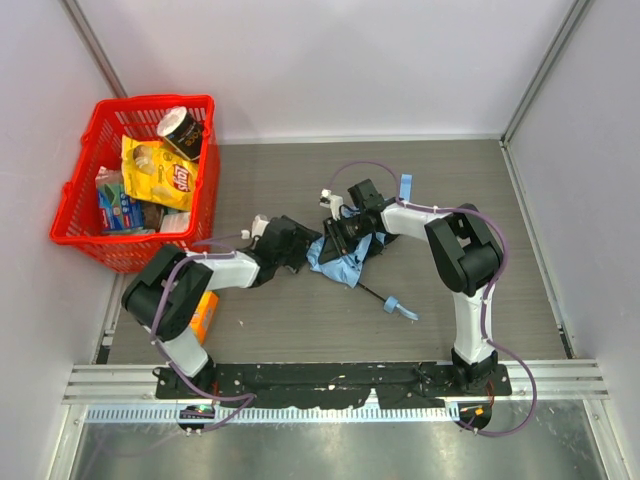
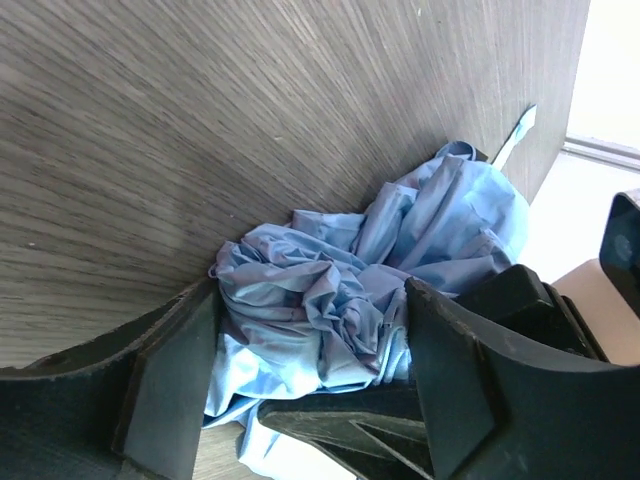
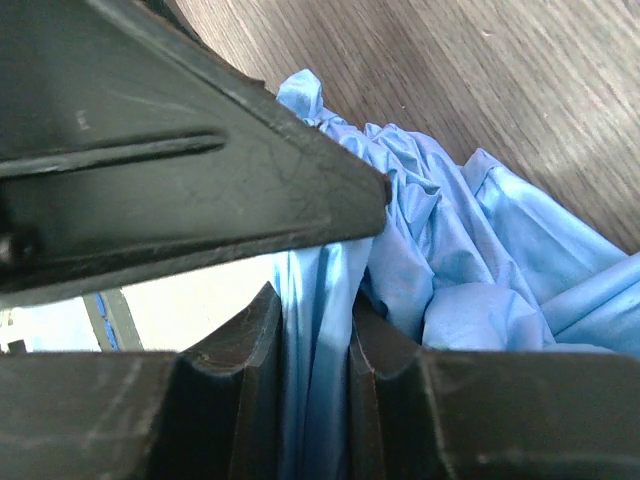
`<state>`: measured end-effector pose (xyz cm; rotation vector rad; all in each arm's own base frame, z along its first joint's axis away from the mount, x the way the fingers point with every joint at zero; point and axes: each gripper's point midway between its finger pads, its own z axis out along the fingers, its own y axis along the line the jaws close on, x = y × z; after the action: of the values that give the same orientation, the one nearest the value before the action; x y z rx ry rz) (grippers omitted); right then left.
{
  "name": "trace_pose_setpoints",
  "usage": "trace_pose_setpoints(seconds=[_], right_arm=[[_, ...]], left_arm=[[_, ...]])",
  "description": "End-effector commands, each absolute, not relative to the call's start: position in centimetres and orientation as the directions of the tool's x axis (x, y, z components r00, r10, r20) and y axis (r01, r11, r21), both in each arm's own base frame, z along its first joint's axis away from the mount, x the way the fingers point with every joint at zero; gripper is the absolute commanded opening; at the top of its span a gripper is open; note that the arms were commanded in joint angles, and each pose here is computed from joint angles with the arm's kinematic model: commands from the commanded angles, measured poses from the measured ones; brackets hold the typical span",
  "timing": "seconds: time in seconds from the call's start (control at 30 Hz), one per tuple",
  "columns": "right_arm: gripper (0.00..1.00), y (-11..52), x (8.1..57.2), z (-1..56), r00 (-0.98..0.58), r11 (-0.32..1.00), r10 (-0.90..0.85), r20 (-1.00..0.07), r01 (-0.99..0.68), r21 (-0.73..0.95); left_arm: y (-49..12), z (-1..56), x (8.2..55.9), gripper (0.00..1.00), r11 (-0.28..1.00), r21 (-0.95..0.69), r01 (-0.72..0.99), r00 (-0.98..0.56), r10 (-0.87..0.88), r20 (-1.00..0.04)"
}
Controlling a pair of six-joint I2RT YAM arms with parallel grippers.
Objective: Put away the umbrella
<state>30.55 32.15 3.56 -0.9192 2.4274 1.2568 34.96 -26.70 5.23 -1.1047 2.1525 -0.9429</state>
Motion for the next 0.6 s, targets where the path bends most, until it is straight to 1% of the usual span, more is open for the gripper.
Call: trace_pose_setpoints(seconds=[0.0, 0.07, 0.1, 0.13, 0.17, 0.23, 0.3, 0.33, 0.43, 0.5, 0.57], right_arm=[[0.01, 29.4, 27.3, -1.5, -0.808, 0.545, -0.500, -0.313, -0.574, 0.611], [0.01, 29.6, 27.4, -1.4, -0.804, 0.541, -0.502, -0.318, -0.579, 0.610], [0.01, 29.6, 27.5, -1.3, -0.805, 0.542, -0.499, -0.320, -0.579, 0.609], [0.01, 29.6, 27.4, -1.3, -0.805, 0.541, -0.499, -0.320, -0.578, 0.611], [0.01, 29.6, 27.5, -1.2, -0.805, 0.540, -0.499, -0.322, -0.579, 0.611], [0.01, 29.6, 27.5, -1.2, -0.805, 0.538, -0.499, -0.322, -0.579, 0.612], [0.01, 29.7, 27.5, -1.1, -0.804, 0.538, -0.499, -0.323, -0.580, 0.612], [0.01, 29.7, 27.5, -1.1, -0.803, 0.536, -0.499, -0.326, -0.582, 0.611], [0.01, 29.9, 27.4, -0.7, -0.798, 0.524, -0.498, -0.338, -0.588, 0.616], [0.01, 30.0, 27.8, -0.2, -0.795, 0.520, -0.488, -0.362, -0.597, 0.611], [0.01, 30.1, 28.2, 0.3, -0.788, 0.525, -0.477, -0.389, -0.610, 0.593]], left_arm=[[-28.5, 4.5, 34.4, 0.67, 0.421, -0.782, -0.459, -0.545, -0.829, -0.127], [-28.0, 4.2, 34.1, 0.56, 0.426, -0.774, -0.469, -0.521, -0.841, -0.148], [-27.7, 3.9, 33.9, 0.54, 0.430, -0.766, -0.477, -0.507, -0.847, -0.160], [-27.4, 3.8, 33.9, 0.55, 0.431, -0.763, -0.481, -0.497, -0.851, -0.167], [-27.5, 3.7, 34.0, 0.59, 0.431, -0.764, -0.480, -0.497, -0.851, -0.169], [-27.8, 3.6, 34.1, 0.71, 0.438, -0.761, -0.479, -0.508, -0.845, -0.166], [-28.2, 3.5, 33.8, 0.80, 0.440, -0.754, -0.488, -0.516, -0.842, -0.157], [-28.5, 3.8, 33.5, 0.82, 0.432, -0.758, -0.488, -0.519, -0.842, -0.146], [-28.7, 3.6, 32.4, 0.84, 0.449, -0.726, -0.521, -0.516, -0.843, -0.151], [-28.7, 2.7, 31.3, 0.86, 0.446, -0.687, -0.574, -0.519, -0.847, -0.116], [-28.2, 1.4, 29.7, 0.88, 0.423, -0.638, -0.643, -0.508, -0.859, -0.057]])
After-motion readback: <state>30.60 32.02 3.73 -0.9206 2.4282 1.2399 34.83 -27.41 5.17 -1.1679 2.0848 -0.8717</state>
